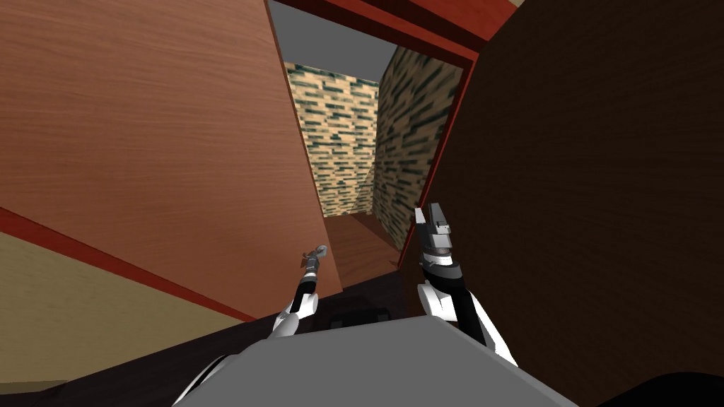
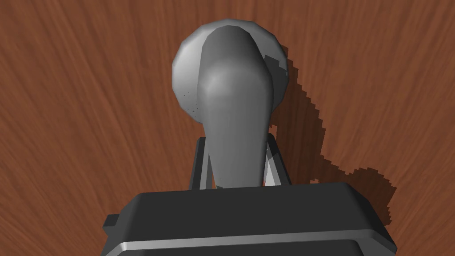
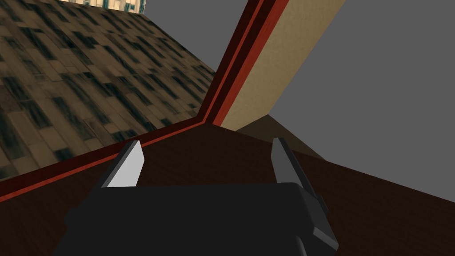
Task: Pull the door open
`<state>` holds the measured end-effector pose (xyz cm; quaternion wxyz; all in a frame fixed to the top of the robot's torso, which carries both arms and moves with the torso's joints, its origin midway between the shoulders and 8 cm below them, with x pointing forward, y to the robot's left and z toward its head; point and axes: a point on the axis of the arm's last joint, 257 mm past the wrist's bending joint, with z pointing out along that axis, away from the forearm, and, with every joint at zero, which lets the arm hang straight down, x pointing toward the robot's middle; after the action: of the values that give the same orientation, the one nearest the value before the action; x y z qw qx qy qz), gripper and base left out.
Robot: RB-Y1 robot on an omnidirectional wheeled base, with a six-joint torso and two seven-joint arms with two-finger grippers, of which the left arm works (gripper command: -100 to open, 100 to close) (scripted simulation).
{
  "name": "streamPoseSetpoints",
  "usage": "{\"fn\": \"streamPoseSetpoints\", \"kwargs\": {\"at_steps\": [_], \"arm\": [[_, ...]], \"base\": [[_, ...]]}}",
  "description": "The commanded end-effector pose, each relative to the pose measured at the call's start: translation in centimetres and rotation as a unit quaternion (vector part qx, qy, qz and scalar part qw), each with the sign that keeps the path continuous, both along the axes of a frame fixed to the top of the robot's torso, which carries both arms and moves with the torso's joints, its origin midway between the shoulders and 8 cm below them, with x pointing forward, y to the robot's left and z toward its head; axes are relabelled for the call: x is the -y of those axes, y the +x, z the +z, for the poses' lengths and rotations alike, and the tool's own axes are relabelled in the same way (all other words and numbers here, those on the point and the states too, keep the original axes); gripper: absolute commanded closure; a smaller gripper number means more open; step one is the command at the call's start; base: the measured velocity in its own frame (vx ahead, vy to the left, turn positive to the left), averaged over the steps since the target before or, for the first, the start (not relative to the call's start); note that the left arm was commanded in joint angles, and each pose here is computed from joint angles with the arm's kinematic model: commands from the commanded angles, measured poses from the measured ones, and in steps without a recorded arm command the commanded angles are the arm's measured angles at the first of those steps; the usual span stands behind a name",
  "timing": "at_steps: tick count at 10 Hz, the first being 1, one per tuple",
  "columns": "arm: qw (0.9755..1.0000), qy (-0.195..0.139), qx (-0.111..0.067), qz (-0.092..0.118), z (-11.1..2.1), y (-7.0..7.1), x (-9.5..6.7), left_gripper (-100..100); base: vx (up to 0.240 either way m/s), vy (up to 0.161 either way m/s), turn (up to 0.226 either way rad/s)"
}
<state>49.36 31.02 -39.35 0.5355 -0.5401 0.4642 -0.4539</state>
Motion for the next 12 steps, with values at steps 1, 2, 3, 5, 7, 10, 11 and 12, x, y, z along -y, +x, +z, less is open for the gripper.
{"fn": "streamPoseSetpoints", "kwargs": {"at_steps": [1,2,3,5,7,10,11,12], "arm": [[1.0,0.0,0.001,0.001,0.1,0.0,-0.2,100],[1.0,0.0,0.001,0.001,0.1,0.0,-0.2,100],[1.0,0.003,0.002,-0.004,0.1,-0.1,-0.2,100],[0.9999,0.006,0.005,-0.007,0.3,-0.1,-0.5,100],[0.9998,0.01,0.01,-0.012,0.7,-0.1,-1.1,100],[0.9998,0.012,0.012,-0.014,0.9,-0.1,-1.5,100],[0.9995,0.016,0.019,-0.02,1.4,-0.1,-2.3,100],[0.9994,0.017,0.02,-0.023,1.5,-0.2,-2.5,100]], "base": [[-0.008,-0.001,0.002],[0.0,0.0,0.0],[-0.116,0.041,-0.115],[-0.195,0.078,-0.135],[-0.191,0.036,-0.113],[-0.126,-0.02,-0.023],[-0.139,0.011,-0.09],[-0.182,0.027,-0.084]]}}
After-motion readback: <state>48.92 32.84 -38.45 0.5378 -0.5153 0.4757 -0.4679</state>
